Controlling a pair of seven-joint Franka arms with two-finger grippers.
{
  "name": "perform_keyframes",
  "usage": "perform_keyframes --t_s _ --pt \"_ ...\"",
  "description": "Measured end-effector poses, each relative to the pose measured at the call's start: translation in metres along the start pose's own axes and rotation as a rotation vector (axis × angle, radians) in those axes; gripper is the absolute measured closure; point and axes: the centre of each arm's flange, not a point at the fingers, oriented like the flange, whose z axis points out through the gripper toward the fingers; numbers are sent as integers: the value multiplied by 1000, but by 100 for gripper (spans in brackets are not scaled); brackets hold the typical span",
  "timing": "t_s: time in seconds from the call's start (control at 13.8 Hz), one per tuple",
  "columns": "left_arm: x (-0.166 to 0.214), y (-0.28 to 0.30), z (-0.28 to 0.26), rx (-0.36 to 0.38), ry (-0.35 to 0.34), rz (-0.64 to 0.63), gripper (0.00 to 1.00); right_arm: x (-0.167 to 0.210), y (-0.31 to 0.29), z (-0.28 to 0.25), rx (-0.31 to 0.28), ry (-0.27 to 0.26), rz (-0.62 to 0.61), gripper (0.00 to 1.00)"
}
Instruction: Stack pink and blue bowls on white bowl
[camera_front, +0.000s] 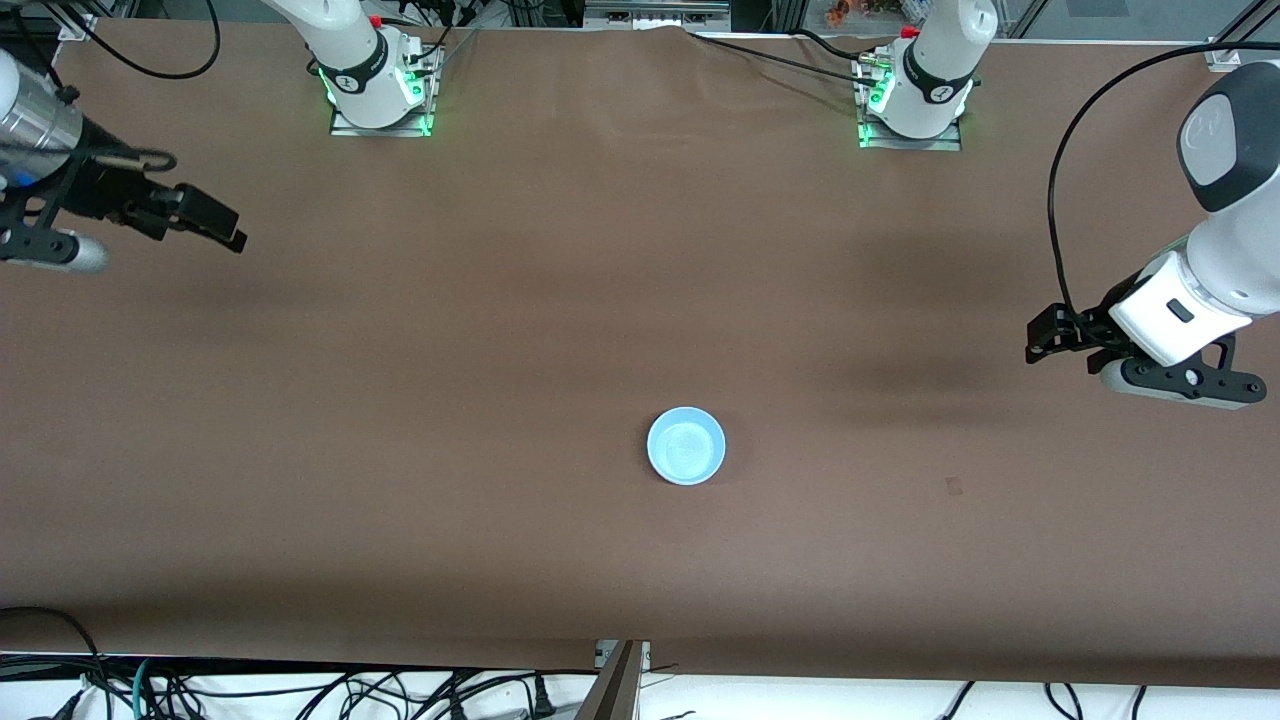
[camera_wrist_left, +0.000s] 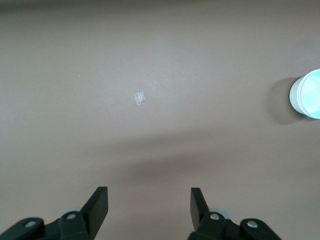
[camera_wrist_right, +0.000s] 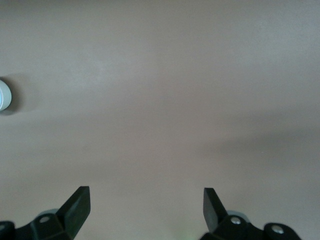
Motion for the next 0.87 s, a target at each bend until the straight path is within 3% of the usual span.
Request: perform_keyframes --t_s 0.51,0.72,0.87 --pt "-32 -2 -37 -4 28 -7 20 12 27 6 -5 14 -31 0" --pt "-37 -7 -51 38 48 -2 16 15 40 5 -5 15 -42 0" --pt "-41 -8 -62 51 66 0 4 15 35 8 -15 14 -52 0"
